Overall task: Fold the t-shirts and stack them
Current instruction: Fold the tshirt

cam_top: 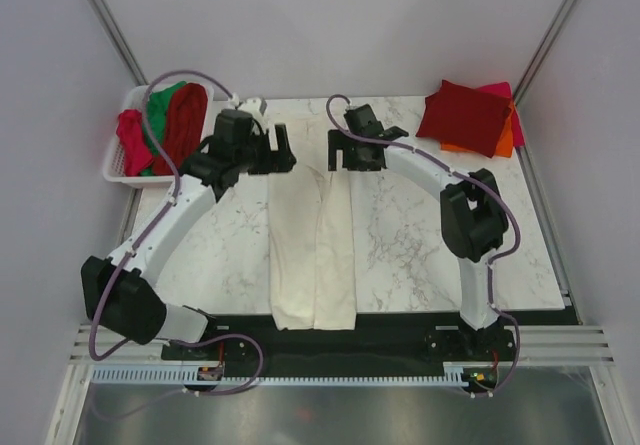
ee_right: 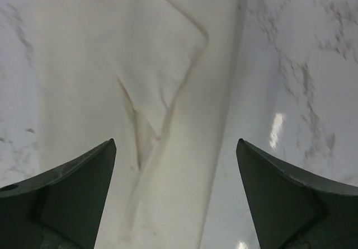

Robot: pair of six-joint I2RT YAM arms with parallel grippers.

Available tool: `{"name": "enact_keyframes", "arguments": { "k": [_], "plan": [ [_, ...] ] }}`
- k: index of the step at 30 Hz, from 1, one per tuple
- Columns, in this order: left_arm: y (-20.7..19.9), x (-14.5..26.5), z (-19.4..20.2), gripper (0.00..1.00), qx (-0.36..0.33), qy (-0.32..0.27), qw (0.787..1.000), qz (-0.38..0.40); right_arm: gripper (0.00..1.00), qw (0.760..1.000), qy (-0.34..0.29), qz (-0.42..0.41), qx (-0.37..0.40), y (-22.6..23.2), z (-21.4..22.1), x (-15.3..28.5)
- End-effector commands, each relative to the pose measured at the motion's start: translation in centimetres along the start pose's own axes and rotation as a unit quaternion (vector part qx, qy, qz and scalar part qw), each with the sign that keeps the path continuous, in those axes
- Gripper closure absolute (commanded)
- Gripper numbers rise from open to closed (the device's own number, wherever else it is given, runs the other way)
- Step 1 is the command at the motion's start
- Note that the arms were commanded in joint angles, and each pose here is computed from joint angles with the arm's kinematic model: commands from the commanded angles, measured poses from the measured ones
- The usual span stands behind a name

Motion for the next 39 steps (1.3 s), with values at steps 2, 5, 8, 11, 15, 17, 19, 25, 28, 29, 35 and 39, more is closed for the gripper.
{"name": "enact_keyframes", "arguments": {
  "k": [2, 5, 8, 11, 15, 17, 19, 25, 28, 29, 35, 39],
  "plan": [
    [0.5, 2.4, 10.7, 0.07, 0.046, 0.110, 0.993, -0.007, 0.04, 0.985, -0.079, -0.150, -0.046, 2.4, -9.0, -1.6],
    [0.0, 5.5, 15.2, 0.07, 0.038, 0.144, 0.989, 0.009, 0.11, 0.973, -0.061, -0.210, -0.074, 4.1, -9.9, -4.9],
    [0.7, 8.9, 15.5, 0.03, 0.049, 0.132, 0.990, 0.006, 0.19, 0.957, -0.054, -0.268, -0.095, 6.0, -9.9, -7.6],
    [1.8, 12.2, 15.1, 0.01, 0.049, 0.109, 0.993, 0.001, 0.34, 0.947, -0.053, -0.294, -0.120, 7.0, -9.5, -9.6],
    [1.5, 14.8, 13.8, 0.01, 0.055, 0.060, 0.996, 0.038, 0.43, 0.943, -0.052, -0.301, -0.131, 7.1, -8.8, -11.8],
    [2.5, 16.0, 15.4, 0.00, 0.062, 0.082, 0.994, 0.025, 0.43, 0.944, -0.057, -0.295, -0.134, 6.9, -9.1, -12.5],
    [2.7, 16.3, 15.6, 0.00, 0.068, 0.079, 0.994, 0.026, 0.43, 0.950, -0.055, -0.273, -0.140, 5.8, -8.3, -14.1],
    [3.4, 16.8, 16.7, 0.01, 0.084, 0.081, 0.993, 0.027, 0.42, 0.963, -0.080, -0.155, -0.206, -1.9, -8.7, -18.4],
    [3.4, 16.9, 16.7, 0.01, 0.084, 0.080, 0.993, 0.028, 0.41, 0.956, -0.113, -0.168, -0.214, -3.0, -11.1, -19.2],
    [3.4, 16.8, 16.7, 0.01, 0.085, 0.081, 0.993, 0.026, 0.39, 0.950, -0.135, -0.182, -0.214, -3.0, -12.7, -18.7],
    [3.7, 15.6, 17.6, 0.01, 0.081, 0.109, 0.991, 0.003, 0.32, 0.937, -0.195, -0.210, -0.201, -2.8, -14.3, -19.7],
    [4.0, 15.3, 18.0, 0.01, 0.081, 0.116, 0.990, -0.004, 0.28, 0.930, -0.245, -0.200, -0.185, -3.4, -16.2, -19.3]
  ]
}}
Point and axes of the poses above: each gripper's point midway between its finger pads, its own x axis back along the fingers, its own y axis along the line the jaws close on, z = x × y, the point moved 1 cm from there along x, back along the fingers, and after that the axes turned 9 degrees about x, right-handed, at the moved point
